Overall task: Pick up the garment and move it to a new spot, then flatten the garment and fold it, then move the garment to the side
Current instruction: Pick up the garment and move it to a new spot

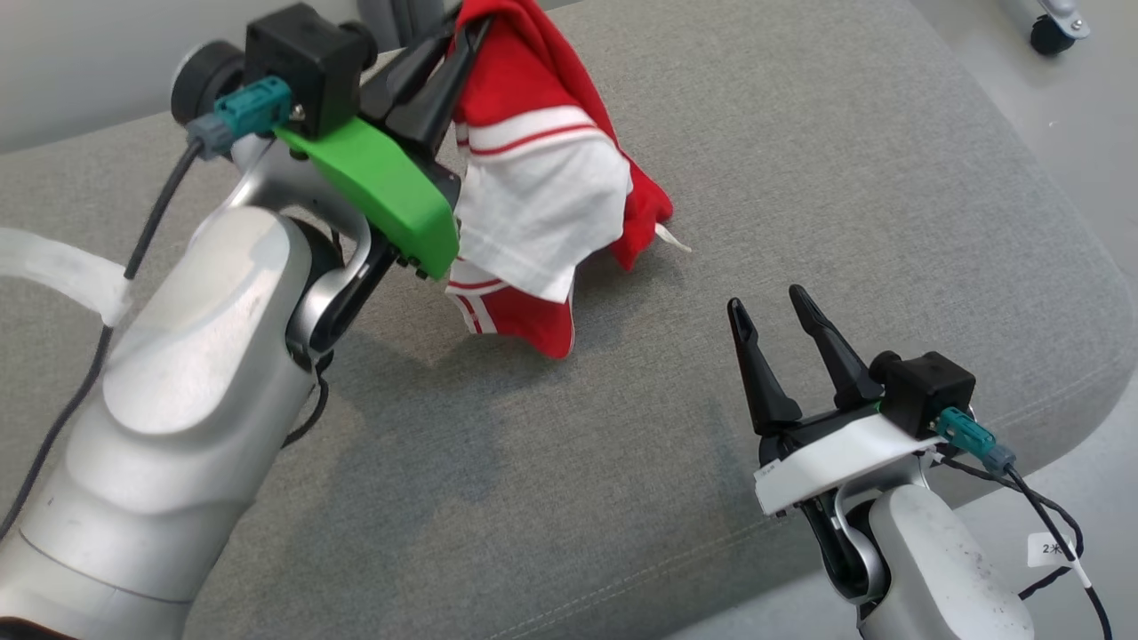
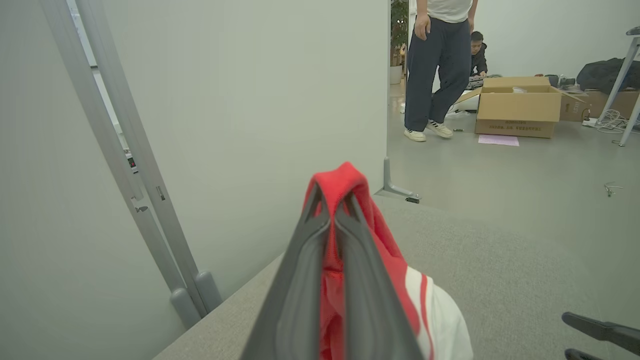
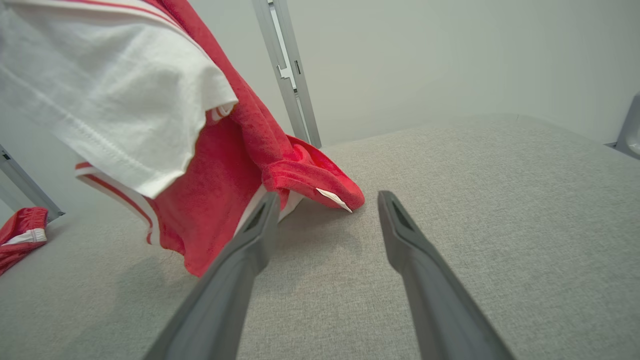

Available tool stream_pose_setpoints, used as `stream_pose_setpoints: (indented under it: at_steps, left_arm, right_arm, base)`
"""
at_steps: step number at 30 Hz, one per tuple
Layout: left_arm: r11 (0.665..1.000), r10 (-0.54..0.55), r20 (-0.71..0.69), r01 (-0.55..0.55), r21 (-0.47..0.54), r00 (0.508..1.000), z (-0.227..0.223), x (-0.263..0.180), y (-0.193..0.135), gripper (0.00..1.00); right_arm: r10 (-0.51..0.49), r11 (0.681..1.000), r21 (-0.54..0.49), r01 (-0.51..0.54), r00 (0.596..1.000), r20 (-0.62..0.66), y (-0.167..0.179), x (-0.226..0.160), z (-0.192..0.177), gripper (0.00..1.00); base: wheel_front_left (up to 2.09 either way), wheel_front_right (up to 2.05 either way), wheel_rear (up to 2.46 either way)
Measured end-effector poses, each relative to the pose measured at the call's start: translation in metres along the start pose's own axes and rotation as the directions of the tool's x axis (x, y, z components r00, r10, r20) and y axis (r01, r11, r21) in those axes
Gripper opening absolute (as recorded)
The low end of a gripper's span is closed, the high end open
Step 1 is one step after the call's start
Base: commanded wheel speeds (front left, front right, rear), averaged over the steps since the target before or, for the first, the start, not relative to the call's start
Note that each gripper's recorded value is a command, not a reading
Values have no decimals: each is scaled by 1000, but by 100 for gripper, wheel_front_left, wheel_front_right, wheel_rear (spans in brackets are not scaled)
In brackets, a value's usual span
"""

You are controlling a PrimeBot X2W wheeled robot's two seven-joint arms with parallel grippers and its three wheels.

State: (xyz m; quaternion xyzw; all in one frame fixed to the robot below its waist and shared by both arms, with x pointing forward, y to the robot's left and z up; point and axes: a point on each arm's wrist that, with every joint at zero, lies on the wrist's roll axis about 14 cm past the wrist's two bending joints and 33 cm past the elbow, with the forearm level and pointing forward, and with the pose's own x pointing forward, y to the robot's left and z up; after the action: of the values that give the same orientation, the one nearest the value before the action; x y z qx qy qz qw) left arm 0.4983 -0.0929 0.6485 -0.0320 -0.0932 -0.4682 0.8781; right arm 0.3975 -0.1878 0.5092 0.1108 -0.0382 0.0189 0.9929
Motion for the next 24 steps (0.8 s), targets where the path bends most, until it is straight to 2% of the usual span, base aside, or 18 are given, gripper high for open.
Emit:
stream_pose_setpoints:
  at_steps: [6, 9, 17, 24]
  left_arm:
    - [994, 86, -125, -94, -63, 988, -53, -35, 16, 0]
    - [986, 143, -180, -157, -63, 973, -74, -57, 31, 0]
    - [941, 325, -305, -340, 6, 895, -112, -123, 83, 0]
    - [910, 407, -366, -406, 84, 837, -131, -160, 108, 0]
  right_arm:
    - [30, 1000, 1, -30, 1000, -9, 10, 5, -5, 100]
    - [53, 999, 3, -53, 998, -15, 17, 8, -7, 100]
    - [117, 993, 9, -117, 993, -29, 39, 14, -14, 100]
    - [139, 990, 11, -139, 990, -29, 47, 14, -13, 100]
  base:
    - [0, 0, 0]
    - [0, 0, 0]
    - [0, 0, 0]
    - [0, 0, 0]
